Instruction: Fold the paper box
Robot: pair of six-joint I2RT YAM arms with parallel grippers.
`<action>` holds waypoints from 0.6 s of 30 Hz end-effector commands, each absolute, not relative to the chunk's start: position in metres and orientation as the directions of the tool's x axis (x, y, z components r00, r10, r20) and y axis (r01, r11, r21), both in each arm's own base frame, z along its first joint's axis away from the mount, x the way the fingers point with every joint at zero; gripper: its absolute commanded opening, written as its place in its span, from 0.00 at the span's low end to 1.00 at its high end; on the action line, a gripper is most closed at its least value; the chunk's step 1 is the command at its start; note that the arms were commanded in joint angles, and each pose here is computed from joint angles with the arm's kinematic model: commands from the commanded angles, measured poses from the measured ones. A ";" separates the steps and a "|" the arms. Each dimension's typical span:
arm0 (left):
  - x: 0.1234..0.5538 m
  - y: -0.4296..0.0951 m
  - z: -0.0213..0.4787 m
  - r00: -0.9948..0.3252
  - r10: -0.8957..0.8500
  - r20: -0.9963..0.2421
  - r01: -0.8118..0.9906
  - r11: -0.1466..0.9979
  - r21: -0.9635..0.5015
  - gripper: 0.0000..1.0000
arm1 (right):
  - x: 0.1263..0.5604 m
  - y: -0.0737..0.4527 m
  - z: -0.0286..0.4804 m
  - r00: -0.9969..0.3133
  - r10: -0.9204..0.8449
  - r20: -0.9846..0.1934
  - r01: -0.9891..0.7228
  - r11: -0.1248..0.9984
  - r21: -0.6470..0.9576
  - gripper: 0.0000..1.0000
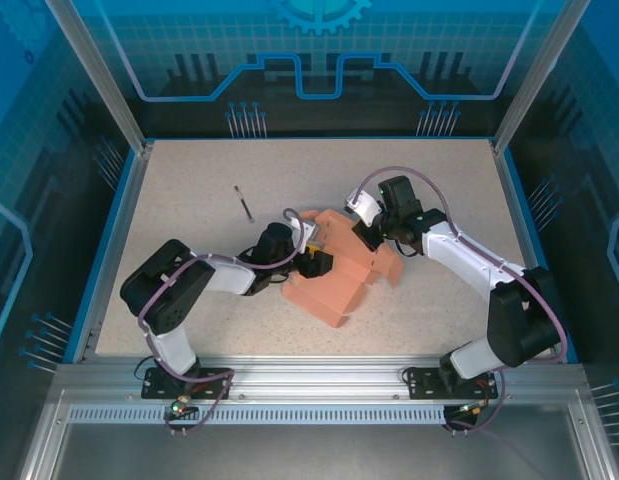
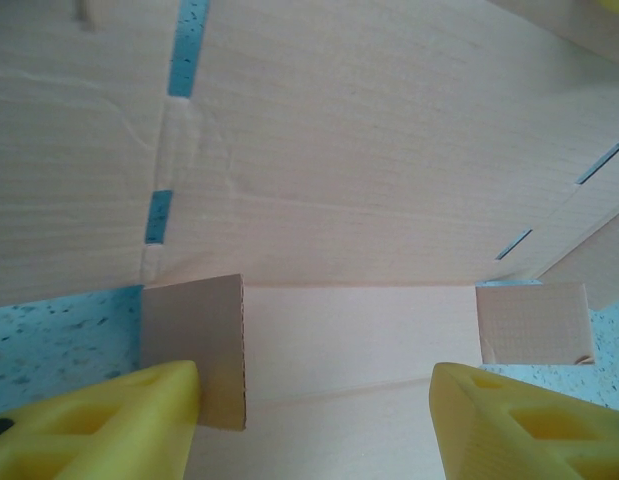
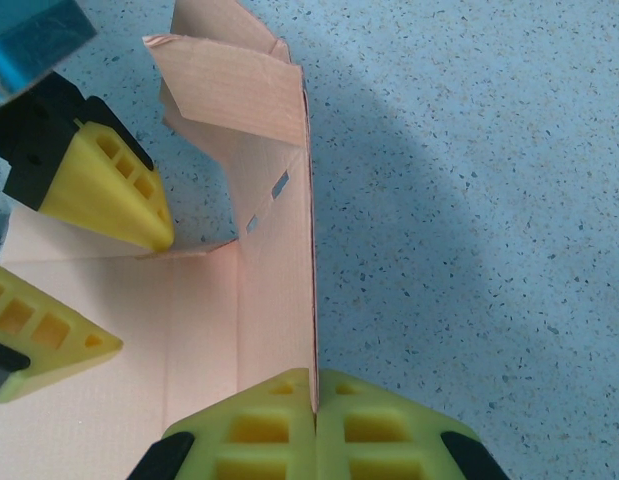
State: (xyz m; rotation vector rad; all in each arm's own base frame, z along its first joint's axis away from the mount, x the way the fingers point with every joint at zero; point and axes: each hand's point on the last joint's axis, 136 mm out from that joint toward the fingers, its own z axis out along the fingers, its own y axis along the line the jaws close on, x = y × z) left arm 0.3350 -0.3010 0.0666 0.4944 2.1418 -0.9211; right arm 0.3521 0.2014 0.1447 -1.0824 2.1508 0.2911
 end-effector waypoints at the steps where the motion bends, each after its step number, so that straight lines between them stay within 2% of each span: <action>1: 0.333 -0.318 0.073 -0.633 0.051 -0.773 0.630 0.614 -0.475 0.64 | 0.355 0.201 0.153 -0.407 -0.582 -0.703 -0.764 0.640 -0.088 0.00; 8: 0.328 -0.320 0.070 -0.637 0.053 -0.769 0.636 0.600 -0.486 0.65 | 0.356 0.200 0.154 -0.407 -0.584 -0.702 -0.761 0.642 -0.092 0.00; 18: 0.332 -0.294 0.085 -0.613 0.017 -0.790 0.614 0.639 -0.463 0.67 | 0.358 0.195 0.158 -0.405 -0.595 -0.694 -0.750 0.651 -0.121 0.00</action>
